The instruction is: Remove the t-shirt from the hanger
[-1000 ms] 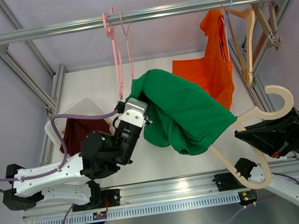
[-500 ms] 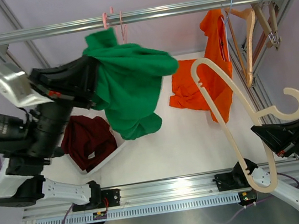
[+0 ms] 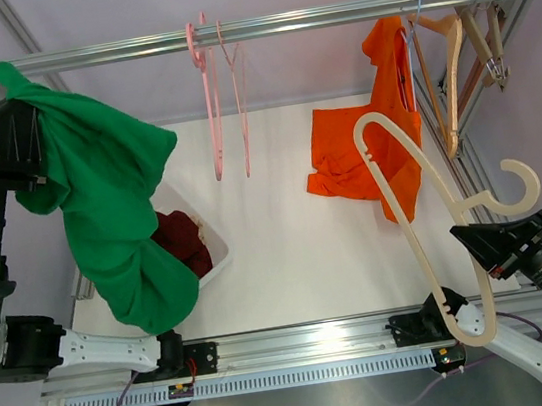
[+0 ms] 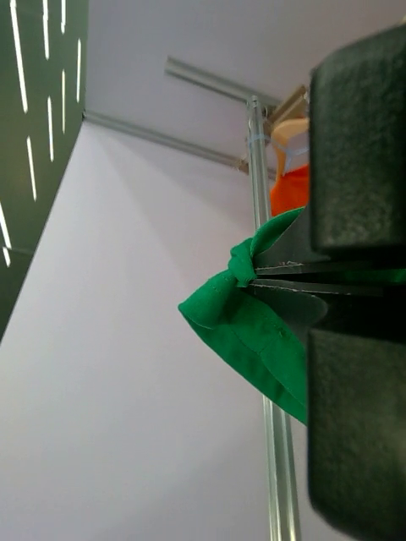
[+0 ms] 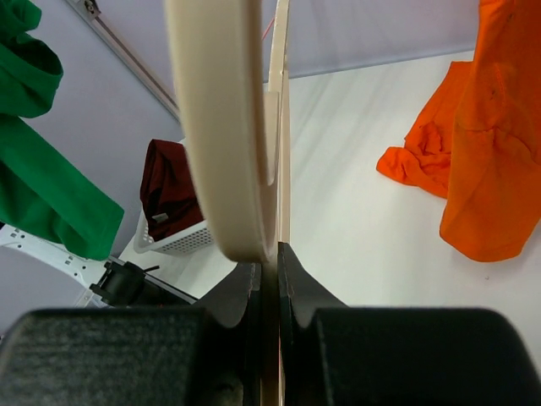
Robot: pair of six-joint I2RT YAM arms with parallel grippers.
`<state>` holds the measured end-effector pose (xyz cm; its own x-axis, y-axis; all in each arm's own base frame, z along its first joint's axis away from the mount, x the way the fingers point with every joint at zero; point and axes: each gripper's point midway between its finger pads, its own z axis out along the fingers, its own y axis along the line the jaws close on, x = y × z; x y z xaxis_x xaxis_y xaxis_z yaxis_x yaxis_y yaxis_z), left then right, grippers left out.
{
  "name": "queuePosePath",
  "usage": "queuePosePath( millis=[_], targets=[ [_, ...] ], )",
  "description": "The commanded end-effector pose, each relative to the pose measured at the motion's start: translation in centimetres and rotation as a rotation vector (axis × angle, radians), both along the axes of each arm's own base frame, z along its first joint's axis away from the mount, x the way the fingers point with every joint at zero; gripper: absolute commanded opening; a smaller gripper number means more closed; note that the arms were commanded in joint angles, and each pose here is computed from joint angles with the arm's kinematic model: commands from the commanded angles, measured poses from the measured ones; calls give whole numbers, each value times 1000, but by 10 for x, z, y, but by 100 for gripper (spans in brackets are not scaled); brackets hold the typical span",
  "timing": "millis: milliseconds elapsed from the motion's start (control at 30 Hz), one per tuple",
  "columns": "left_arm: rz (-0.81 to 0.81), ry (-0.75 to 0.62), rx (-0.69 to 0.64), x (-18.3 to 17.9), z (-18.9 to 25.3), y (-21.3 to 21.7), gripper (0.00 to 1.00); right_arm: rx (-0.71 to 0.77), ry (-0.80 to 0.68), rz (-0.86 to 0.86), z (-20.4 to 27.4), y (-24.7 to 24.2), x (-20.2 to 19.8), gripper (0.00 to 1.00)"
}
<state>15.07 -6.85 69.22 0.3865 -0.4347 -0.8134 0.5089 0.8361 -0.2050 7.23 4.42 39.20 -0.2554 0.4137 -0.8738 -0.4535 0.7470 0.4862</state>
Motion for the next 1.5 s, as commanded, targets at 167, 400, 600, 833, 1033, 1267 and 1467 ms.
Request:
queuePosePath(
  millis=[167, 400, 600, 833, 1033, 1267, 1467],
  targets=[
    [365, -20, 238, 22, -92, -1, 0, -4, -19, 92, 12, 38, 18, 0],
    [518, 17, 189, 24, -136, 57, 0, -3, -6, 117, 14, 53, 26, 0],
    [607, 142, 119, 23, -213, 103, 0, -27, 28, 146, 7, 74, 40, 0],
    [627, 248, 296, 31, -275, 75, 0, -41, 35, 155, 9, 85, 50, 0],
    [659, 336, 550, 58, -360, 34, 0, -32, 24, 165, 11, 89, 51, 0],
    [672, 679, 327, 115, -411, 57, 0, -21, -12, 187, 13, 87, 44, 0],
    [733, 832, 236, 138, -436, 86, 0, -49, -37, 183, 13, 80, 40, 0]
  ],
)
